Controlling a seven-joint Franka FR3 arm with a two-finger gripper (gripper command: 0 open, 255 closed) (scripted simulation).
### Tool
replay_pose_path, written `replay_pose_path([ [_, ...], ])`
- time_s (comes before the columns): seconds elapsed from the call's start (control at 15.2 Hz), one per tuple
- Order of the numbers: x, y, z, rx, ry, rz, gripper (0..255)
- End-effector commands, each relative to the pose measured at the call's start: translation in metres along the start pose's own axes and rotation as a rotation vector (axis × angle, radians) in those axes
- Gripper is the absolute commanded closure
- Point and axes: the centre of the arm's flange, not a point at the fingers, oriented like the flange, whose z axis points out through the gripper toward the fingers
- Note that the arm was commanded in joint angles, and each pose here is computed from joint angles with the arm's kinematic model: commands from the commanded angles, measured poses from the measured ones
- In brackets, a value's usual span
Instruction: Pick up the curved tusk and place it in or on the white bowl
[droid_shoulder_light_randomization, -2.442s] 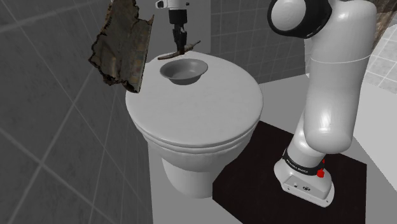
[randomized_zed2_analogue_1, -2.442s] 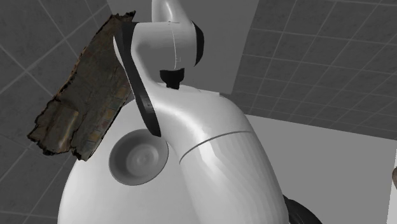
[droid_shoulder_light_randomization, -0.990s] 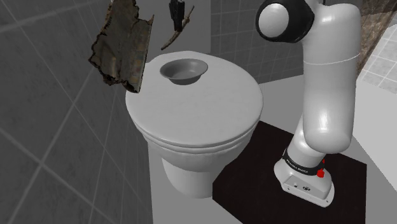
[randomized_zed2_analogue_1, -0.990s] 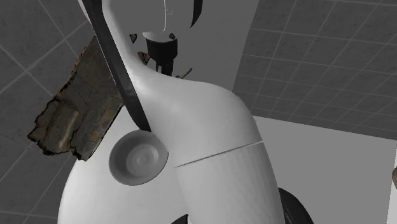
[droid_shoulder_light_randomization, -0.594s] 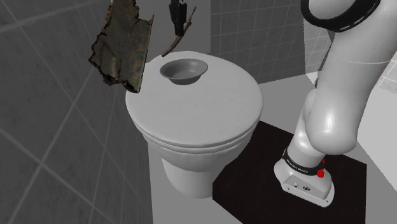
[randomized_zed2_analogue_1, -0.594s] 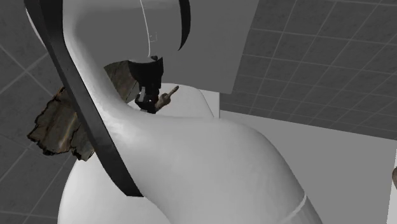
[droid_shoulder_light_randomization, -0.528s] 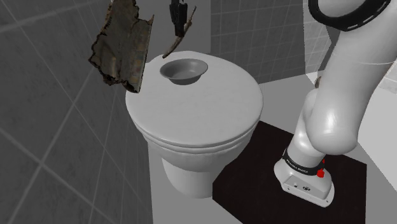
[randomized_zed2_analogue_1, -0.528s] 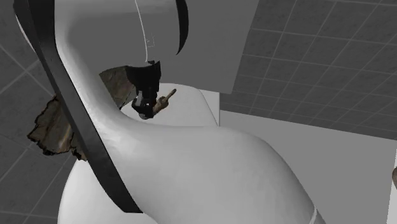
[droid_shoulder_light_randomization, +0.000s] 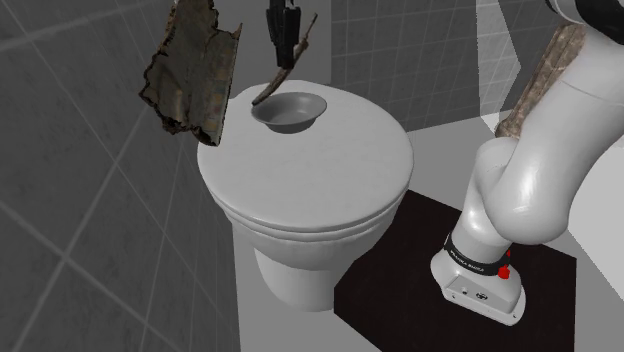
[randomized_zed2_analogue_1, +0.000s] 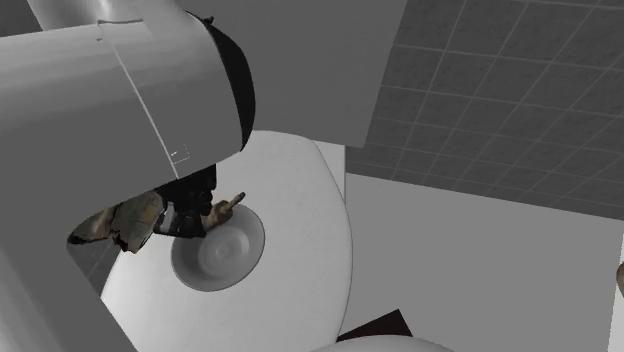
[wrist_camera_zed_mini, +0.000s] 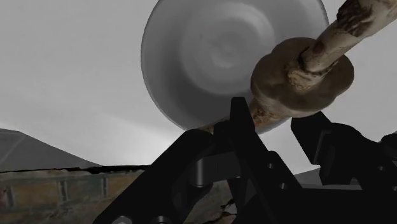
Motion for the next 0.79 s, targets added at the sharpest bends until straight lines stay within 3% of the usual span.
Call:
replay_pose_path([
  [0.0, -0.001, -0.006, 0.011, 0.0, -0.001, 0.003, 255],
  [0.73, -0.005, -0.001, 0.069, 0.0, -0.001, 0.003, 255],
])
